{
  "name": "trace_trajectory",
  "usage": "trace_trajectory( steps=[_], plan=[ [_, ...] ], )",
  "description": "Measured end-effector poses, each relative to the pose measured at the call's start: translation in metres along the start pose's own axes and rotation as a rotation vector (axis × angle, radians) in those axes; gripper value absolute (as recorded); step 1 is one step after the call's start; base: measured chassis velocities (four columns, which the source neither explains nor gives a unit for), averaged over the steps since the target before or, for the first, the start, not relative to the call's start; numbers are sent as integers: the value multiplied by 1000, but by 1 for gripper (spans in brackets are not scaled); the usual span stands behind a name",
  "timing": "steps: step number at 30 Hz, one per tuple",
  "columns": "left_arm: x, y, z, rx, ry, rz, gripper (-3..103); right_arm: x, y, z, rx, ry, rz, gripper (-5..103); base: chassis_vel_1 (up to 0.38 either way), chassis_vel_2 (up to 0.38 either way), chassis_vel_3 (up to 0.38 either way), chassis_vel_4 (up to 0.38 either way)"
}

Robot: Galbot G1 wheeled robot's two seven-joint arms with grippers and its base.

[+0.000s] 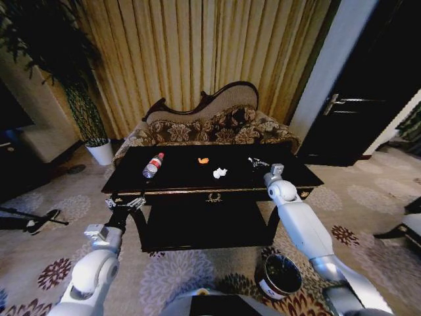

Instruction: Move to the front of the table and place the trash on the table into the trash bin.

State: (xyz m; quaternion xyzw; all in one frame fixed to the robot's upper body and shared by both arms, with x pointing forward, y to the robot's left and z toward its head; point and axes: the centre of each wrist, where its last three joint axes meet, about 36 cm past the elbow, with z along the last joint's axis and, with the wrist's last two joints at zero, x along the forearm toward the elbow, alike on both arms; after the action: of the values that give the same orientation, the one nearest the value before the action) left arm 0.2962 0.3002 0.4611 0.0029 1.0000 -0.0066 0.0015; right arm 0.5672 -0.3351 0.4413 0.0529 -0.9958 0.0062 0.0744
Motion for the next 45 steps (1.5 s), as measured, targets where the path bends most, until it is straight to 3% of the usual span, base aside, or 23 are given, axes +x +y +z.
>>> trace_trajectory(
  steps=[13, 22, 45],
  plan=[
    [0, 1, 2, 2, 1, 0, 100, 6, -1, -8, -7, -26, 2, 0, 0, 0, 0, 0],
    [-1, 0, 6, 8, 6, -1, 100, 48, 0, -47, -22, -149, -32, 0, 0, 0, 0, 0],
    [-2, 1, 5, 5, -1, -1, 100, 80, -21, -42, -32, -146, 16, 0, 24, -29, -26, 27]
  ],
)
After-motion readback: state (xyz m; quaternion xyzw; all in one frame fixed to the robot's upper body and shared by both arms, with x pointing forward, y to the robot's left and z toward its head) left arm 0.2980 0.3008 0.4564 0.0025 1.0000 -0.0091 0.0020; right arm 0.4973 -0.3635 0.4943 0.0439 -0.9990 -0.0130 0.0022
